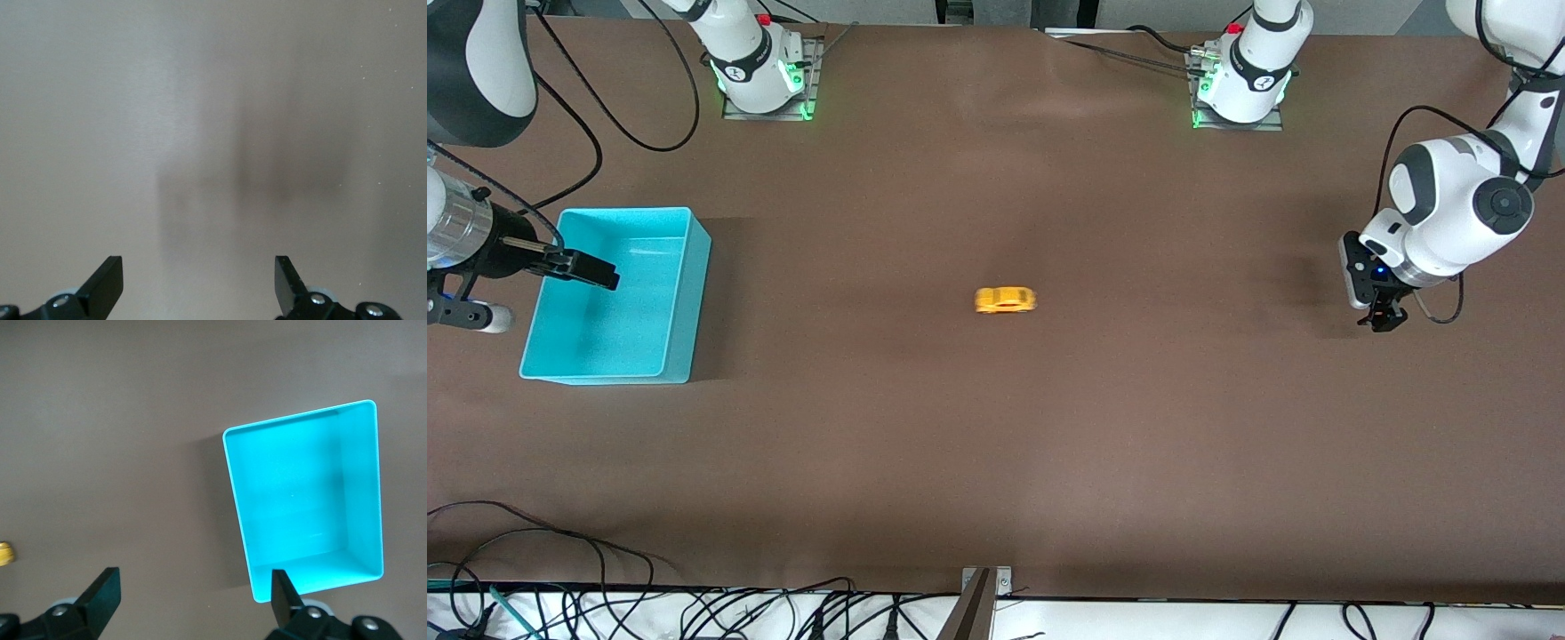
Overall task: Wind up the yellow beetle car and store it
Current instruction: 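Reach the right gripper toward the rolling car while the left gripper withdraws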
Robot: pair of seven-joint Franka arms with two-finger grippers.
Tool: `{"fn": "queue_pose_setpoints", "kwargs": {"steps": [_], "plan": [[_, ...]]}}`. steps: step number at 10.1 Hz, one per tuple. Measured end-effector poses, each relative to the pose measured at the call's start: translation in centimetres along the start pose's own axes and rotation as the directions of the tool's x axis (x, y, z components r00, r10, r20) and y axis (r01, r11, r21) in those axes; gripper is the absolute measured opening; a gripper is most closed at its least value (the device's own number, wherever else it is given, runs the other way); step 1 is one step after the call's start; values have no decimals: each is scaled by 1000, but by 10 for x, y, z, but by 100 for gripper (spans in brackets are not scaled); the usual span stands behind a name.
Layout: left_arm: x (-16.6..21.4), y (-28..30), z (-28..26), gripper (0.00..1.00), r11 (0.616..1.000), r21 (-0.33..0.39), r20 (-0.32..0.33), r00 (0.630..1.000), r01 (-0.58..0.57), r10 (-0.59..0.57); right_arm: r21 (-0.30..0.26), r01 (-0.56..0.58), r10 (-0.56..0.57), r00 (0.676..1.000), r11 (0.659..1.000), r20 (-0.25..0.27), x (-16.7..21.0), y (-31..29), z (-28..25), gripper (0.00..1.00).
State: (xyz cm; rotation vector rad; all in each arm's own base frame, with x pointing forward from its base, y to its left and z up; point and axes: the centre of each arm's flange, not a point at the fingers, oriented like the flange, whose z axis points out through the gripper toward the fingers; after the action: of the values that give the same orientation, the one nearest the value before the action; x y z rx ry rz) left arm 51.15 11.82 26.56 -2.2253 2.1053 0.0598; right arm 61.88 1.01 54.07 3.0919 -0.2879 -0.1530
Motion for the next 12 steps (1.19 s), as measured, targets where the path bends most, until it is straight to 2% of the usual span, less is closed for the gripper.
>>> {"fn": "queue_pose_setpoints", "kwargs": {"steps": [2, 7, 9, 10, 12], "plan": [[-3, -5, -41, 100, 997, 75, 0, 1000, 7, -7, 0, 0, 0, 1000, 1000, 0, 0, 0, 0, 100], [-11, -3, -145, 100, 989, 149, -11, 1000, 18, -16, -1, 11, -11, 1000, 1000, 8, 1, -4, 4, 100], [-9, -13, -187, 100, 988, 151, -12, 1000, 12, -10, 0, 77, -77, 997, 997, 14, -3, -29, 8, 100], [-5, -18, -207, 100, 988, 150, -38, 999, 38, -33, 0, 133, -133, 991, 991, 19, -6, -43, 10, 100], [-4, -22, -234, 100, 982, 111, -89, 986, 153, -144, -2, 281, -281, 959, 960, 43, -10, -70, 23, 100]]}}
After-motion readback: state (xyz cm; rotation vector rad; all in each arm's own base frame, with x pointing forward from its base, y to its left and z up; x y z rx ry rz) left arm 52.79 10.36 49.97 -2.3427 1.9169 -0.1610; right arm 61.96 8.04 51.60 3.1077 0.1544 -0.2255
